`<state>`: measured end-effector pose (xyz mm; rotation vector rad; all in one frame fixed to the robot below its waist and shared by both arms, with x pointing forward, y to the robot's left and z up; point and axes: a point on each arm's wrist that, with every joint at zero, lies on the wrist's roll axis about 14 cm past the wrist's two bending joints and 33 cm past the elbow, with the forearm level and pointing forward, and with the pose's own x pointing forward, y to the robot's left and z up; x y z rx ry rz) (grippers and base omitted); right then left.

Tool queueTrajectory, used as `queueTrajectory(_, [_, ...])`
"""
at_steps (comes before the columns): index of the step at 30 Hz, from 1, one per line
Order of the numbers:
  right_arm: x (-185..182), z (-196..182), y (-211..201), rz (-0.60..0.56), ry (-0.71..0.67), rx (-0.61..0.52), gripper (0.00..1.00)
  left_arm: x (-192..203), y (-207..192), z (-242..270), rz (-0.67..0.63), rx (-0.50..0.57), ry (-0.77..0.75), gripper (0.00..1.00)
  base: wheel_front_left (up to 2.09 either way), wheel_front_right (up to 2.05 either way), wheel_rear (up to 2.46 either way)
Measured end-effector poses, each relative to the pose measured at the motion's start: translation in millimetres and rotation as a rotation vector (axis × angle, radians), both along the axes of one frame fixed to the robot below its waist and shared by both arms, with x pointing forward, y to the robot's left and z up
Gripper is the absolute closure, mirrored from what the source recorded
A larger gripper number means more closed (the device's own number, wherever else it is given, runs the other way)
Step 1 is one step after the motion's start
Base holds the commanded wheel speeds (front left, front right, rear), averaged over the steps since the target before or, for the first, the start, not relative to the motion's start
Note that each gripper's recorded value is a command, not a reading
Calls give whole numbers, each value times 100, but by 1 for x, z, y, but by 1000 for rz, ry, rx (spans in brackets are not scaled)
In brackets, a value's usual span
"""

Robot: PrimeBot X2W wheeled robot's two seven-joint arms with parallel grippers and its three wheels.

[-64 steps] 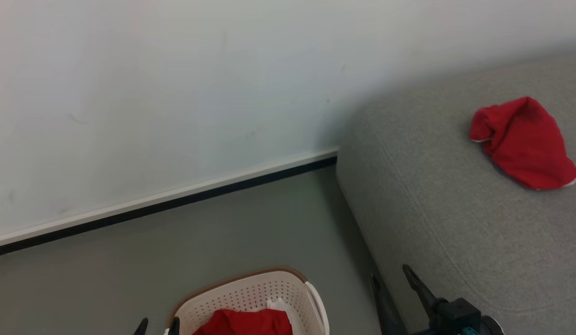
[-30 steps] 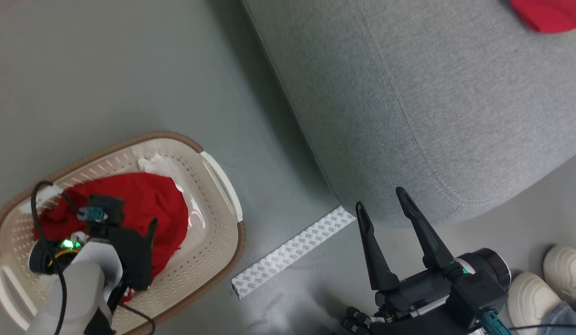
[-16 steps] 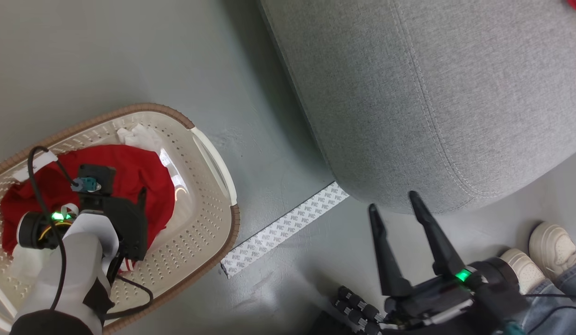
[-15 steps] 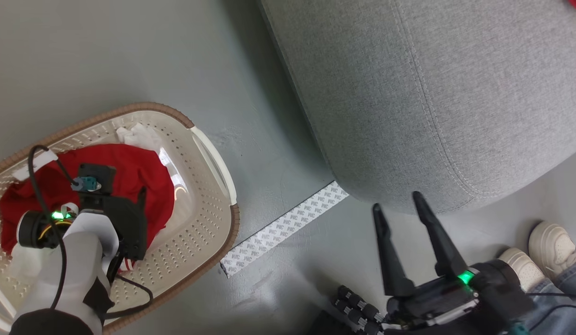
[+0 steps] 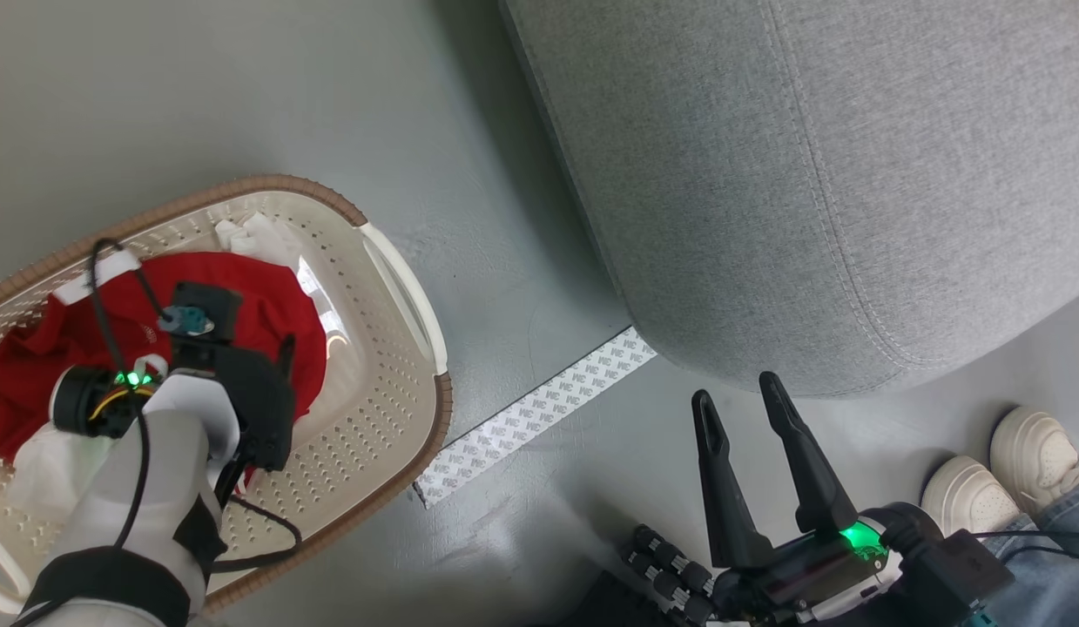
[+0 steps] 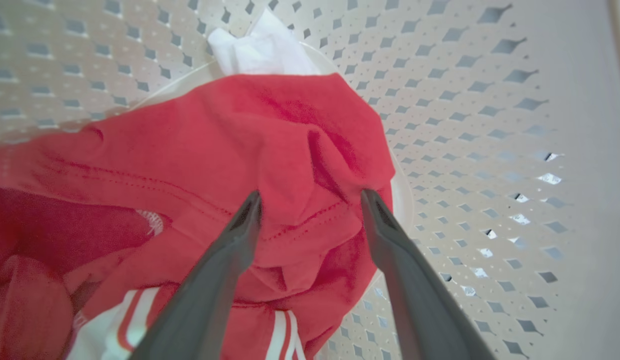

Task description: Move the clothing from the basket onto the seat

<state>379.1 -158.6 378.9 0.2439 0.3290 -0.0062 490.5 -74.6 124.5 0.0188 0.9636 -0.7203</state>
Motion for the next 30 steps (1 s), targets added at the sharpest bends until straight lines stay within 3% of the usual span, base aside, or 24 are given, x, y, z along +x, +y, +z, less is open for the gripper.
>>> queueTrajectory(6, [-8,-3,3,2,26,-9,0,-7,2,-6,-21,23,14,0,0,0,0])
queueTrajectory(7, [-9,-4,3,2,31,-11,0,-8,2,-7,-26,26,14,28,0,0,0])
queueTrajectory(8, [-11,-4,4,0,38,-10,0,-9,3,-8,-35,30,13,86,0,0,0])
queueTrajectory(9, [-13,-5,4,-1,44,-8,0,-11,2,-9,-43,33,17,100,0,0,0])
queueTrajectory(17, [-13,-10,11,15,57,8,0,-9,1,-10,-55,7,-7,100,0,0,0])
queueTrajectory(25, [6,-3,22,68,-6,28,0,7,0,5,46,-61,-44,100,0,0,0])
queueTrajectory(30, [11,2,25,98,-36,25,0,-8,-8,22,64,-106,-43,100,0,0,0])
